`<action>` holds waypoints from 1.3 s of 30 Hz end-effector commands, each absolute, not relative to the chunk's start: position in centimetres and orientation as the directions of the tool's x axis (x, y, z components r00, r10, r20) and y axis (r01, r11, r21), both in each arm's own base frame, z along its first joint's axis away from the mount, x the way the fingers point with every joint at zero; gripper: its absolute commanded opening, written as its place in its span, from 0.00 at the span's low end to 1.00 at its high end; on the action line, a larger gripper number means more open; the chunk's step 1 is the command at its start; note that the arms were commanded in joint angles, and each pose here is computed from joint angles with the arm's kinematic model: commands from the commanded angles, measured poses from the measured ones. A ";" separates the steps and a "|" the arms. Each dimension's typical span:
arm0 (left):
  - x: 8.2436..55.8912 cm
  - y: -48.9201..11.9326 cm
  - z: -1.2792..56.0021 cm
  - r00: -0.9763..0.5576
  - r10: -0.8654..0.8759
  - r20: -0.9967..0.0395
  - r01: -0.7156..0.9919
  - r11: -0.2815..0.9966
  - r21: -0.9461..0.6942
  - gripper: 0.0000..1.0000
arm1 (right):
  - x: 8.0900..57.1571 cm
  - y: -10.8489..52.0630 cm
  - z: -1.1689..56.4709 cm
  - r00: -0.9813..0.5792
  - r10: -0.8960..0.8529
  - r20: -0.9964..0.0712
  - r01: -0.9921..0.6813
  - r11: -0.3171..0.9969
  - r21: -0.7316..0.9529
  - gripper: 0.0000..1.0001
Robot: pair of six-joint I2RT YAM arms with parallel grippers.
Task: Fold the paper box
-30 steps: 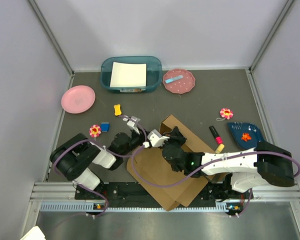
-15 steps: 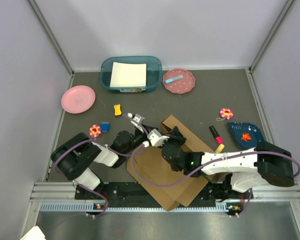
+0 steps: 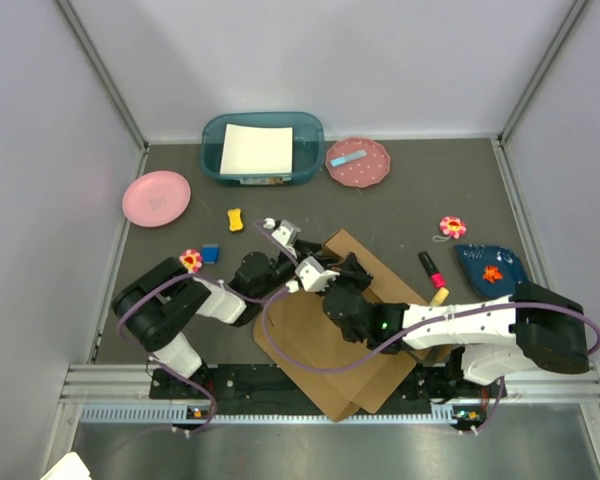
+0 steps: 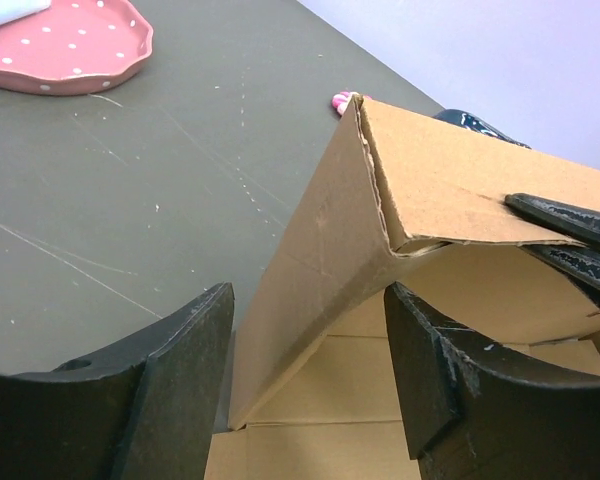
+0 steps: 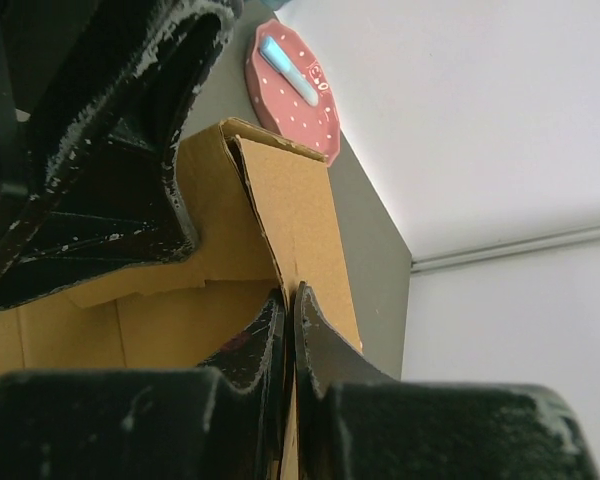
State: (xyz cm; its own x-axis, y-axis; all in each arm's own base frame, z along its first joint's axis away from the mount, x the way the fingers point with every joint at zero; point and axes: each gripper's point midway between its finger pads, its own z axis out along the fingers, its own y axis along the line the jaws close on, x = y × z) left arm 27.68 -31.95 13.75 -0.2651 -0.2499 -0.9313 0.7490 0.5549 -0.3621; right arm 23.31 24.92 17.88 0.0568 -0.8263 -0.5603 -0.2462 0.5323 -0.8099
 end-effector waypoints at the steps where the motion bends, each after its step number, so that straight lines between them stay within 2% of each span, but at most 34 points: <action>1: 29.2 -32.8 15.0 -0.177 -0.247 -0.953 0.764 0.576 -0.291 0.66 | 20.9 27.1 10.8 0.111 -0.859 -0.499 -0.510 0.382 -0.771 0.00; 6: 30.0 -32.8 14.1 -0.165 -0.239 -0.957 0.747 0.603 -0.280 0.65 | 20.7 27.2 10.8 0.112 -0.856 -0.505 -0.520 0.382 -0.764 0.00; 10: 30.6 -33.2 13.5 -0.158 -0.228 -0.961 0.746 0.610 -0.267 0.58 | 20.6 27.2 11.0 0.110 -0.853 -0.510 -0.527 0.385 -0.757 0.00; 13: 31.0 -33.3 13.5 -0.149 -0.234 -0.961 0.742 0.615 -0.265 0.42 | 20.6 27.1 11.0 0.106 -0.854 -0.509 -0.531 0.385 -0.755 0.00; 14: 31.1 -33.4 13.5 -0.147 -0.241 -0.959 0.741 0.615 -0.268 0.34 | 20.6 27.1 11.0 0.104 -0.854 -0.511 -0.532 0.386 -0.754 0.00; 17: 31.3 -33.6 13.5 -0.144 -0.248 -0.958 0.743 0.612 -0.270 0.20 | 20.6 27.0 11.0 0.101 -0.854 -0.510 -0.533 0.387 -0.753 0.00; 19: 31.3 -33.7 13.3 -0.145 -0.241 -0.960 0.746 0.611 -0.266 0.14 | 20.6 27.0 11.1 0.099 -0.854 -0.511 -0.532 0.389 -0.752 0.00; 20: 31.4 -33.8 13.3 -0.144 -0.242 -0.960 0.747 0.609 -0.265 0.07 | 20.6 27.0 11.2 0.098 -0.854 -0.511 -0.531 0.389 -0.753 0.00; 23: 31.3 -33.9 12.9 -0.146 -0.227 -0.963 0.749 0.610 -0.258 0.00 | 20.6 27.1 11.3 0.100 -0.854 -0.510 -0.531 0.388 -0.754 0.00; 26: 31.4 -33.6 12.7 -0.143 -0.212 -0.967 0.743 0.622 -0.246 0.00 | 20.6 27.2 11.4 0.101 -0.853 -0.512 -0.531 0.389 -0.752 0.00; 28: 31.5 -33.4 12.3 -0.149 -0.203 -0.968 0.732 0.635 -0.246 0.15 | 20.6 27.3 11.5 0.101 -0.851 -0.516 -0.532 0.392 -0.750 0.00; 31: 31.6 -33.7 12.1 -0.158 -0.188 -0.969 0.734 0.635 -0.243 0.31 | 20.6 27.4 11.4 0.101 -0.850 -0.517 -0.534 0.392 -0.749 0.00; 33: 31.7 -34.0 12.0 -0.150 -0.169 -0.974 0.736 0.638 -0.224 0.33 | 20.6 27.5 11.4 0.101 -0.850 -0.517 -0.535 0.392 -0.749 0.00; 36: 31.8 -34.6 11.0 -0.127 -0.084 -0.988 0.727 0.670 -0.151 0.26 | 20.6 27.6 11.3 0.103 -0.849 -0.518 -0.538 0.390 -0.747 0.00; 39: 32.0 -34.4 10.8 -0.104 -0.070 -0.992 0.703 0.700 -0.123 0.07 | 20.6 27.6 11.3 0.104 -0.848 -0.519 -0.538 0.391 -0.747 0.00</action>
State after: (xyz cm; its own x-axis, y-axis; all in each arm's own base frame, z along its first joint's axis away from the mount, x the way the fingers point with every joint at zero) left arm 30.11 -34.48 10.54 -0.1716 -0.1069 -0.9794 0.7551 0.6242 -0.2004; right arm 23.27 25.28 17.97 0.0581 -0.8213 -0.5675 -0.2819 0.5319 -0.7985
